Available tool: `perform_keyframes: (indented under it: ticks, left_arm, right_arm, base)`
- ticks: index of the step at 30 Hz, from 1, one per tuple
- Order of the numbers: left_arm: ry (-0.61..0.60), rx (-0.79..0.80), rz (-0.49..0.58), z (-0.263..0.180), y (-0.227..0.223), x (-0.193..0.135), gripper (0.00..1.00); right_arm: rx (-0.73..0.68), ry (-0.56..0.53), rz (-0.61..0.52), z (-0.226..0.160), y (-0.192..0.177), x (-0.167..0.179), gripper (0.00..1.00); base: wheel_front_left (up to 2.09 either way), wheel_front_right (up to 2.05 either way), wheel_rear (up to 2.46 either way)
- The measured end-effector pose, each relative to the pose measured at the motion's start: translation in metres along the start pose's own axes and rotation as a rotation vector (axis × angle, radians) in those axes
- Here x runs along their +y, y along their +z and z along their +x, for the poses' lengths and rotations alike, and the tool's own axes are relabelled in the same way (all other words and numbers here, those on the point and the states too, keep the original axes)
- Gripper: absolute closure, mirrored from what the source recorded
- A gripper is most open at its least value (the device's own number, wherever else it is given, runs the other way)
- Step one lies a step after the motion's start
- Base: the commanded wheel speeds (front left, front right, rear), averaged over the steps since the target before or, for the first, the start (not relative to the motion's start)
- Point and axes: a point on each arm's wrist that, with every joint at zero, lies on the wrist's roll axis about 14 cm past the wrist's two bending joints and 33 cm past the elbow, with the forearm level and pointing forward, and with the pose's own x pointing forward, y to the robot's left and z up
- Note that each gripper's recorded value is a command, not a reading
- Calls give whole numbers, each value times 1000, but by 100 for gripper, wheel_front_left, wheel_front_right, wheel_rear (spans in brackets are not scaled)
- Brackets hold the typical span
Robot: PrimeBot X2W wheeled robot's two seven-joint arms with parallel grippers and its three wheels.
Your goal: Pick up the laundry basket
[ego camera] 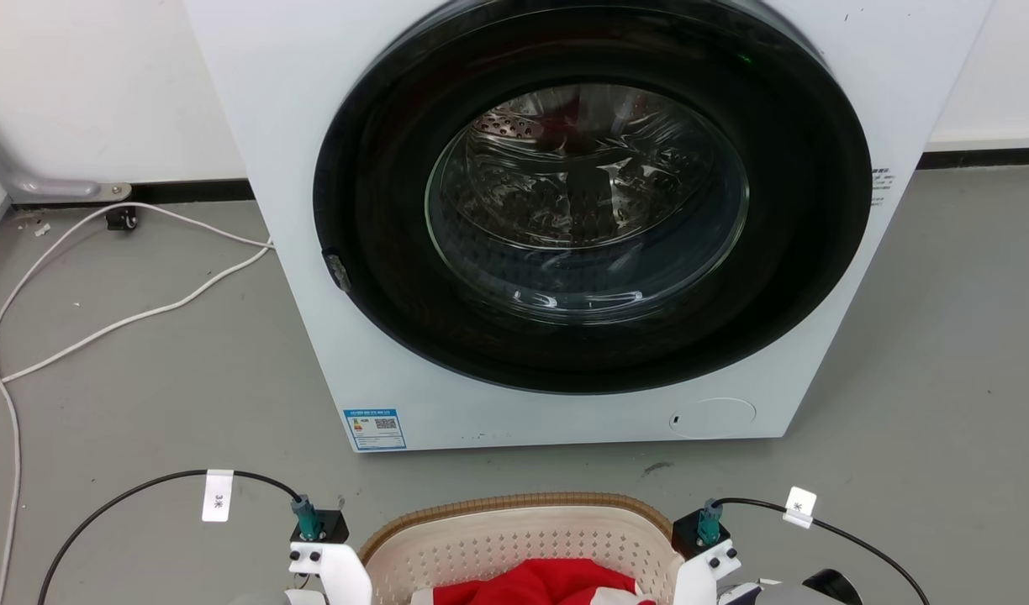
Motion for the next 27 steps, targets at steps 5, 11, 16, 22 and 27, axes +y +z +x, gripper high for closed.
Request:
perform_keyframes:
  ticks: [5,11,16,22,27]
  left_arm:
    - [0,-3,3,-1,0,0,100]
    - [-1,-2,5,0,0,-1,100]
    - [-1,-1,6,0,1,-1,100]
    - [0,0,7,0,1,-1,100]
    - [1,-1,10,0,1,0,100]
  right_arm:
    - [-3,-3,-2,-1,0,0,100]
    - [1,-2,-2,-1,-1,0,100]
    - [3,-1,0,0,-1,0,100]
    - [5,-1,0,0,-2,0,100]
    - [6,-1,-1,0,-2,0,100]
  base:
    - [0,0,0]
    - [0,0,0]
    - [0,0,0]
    - [0,0,0]
    - [0,0,0]
